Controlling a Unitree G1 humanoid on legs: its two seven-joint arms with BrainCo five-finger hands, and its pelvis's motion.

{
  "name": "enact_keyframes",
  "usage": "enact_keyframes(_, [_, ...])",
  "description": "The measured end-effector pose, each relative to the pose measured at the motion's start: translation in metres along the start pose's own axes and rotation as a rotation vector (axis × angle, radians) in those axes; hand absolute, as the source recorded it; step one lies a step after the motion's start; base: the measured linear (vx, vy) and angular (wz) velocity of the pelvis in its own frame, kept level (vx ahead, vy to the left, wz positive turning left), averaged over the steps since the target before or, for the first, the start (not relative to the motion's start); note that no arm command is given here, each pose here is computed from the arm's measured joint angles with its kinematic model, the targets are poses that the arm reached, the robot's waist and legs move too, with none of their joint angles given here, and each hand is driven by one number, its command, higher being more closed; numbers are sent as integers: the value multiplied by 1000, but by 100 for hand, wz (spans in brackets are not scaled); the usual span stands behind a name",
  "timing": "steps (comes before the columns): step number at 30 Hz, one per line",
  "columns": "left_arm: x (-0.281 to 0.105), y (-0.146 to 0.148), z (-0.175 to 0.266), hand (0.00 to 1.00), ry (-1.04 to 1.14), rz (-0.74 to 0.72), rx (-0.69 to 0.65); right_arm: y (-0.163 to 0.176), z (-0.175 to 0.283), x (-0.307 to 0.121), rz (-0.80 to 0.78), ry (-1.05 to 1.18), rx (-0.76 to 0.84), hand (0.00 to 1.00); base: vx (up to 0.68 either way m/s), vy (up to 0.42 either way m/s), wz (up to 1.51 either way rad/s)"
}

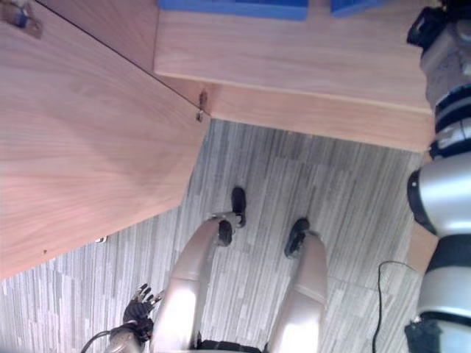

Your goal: Walk over to the cabinet, pick up the folder, carry it to the office cabinet, place the folder inside the office cabinet, then close the office cabinet door

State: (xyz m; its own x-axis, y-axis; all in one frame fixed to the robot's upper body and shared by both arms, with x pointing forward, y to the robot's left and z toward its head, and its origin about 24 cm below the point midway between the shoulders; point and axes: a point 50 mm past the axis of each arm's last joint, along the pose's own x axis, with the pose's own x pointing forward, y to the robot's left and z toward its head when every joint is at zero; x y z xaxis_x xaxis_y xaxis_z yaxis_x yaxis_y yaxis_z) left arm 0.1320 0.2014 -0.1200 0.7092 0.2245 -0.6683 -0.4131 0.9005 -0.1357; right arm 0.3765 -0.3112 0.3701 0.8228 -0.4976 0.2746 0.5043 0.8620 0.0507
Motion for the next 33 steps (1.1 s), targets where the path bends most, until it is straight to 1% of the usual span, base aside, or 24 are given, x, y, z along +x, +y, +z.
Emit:
enact_keyframes(2, [0, 0, 1, 0, -5, -18, 7, -3, -7, 0, -8, 16, -46, 0, 13, -19, 3])
enact_keyframes(7, [0, -4, 10, 0, -45, -62, 8, -5, -55, -2, -22, 131, -173, 0, 6, -23, -1])
enact_keyframes(12, [0, -5, 12, 0, -53, -74, 8, -9, -72, -4, -30, 168, -258, 0, -1, -58, 3])
enact_keyframes(15, [0, -5, 15, 0, -62, -80, 12, -9, -82, -5, -21, 178, -337, 0, -24, -66, 3])
enact_keyframes(20, [0, -6, 15, 0, -60, -84, 12, -6, -99, -9, -4, 207, -348, 0, -40, -54, -1])
enact_keyframes(24, [0, -6, 15, 0, -60, -87, 11, -8, -105, -10, -10, 226, -299, 0, -22, -38, -1])
enact_keyframes(26, [0, -6, 15, 0, -60, -88, 10, -8, -106, -11, -2, 218, -356, 0, -5, -15, -1])
enact_keyframes(28, [0, -7, 15, 0, -62, -89, 9, -8, -111, -12, 37, 191, -587, 0, 2, -18, -3])
enact_keyframes(29, [0, -7, 15, 0, -62, -90, 9, -4, -117, -14, 78, 168, -740, 0, 7, -28, -5])
enact_keyframes(30, [0, -7, 15, 0, -61, -92, 9, -2, -121, -15, 110, 153, -831, 0, 10, -34, -6])
enact_keyframes(31, [0, -7, 15, 0, -62, -101, 8, 6, -131, -20, 195, 114, -1039, 0, 9, -20, -3])
enact_keyframes(32, [-1, -7, 16, 0, -68, -110, 11, 10, -144, -26, 250, 81, -1176, 0, 0, 0, 0])
enact_keyframes(33, [-1, -7, 16, 0, -69, -117, 12, 11, -149, -29, 274, 65, -1231, 0, 0, 0, 0])
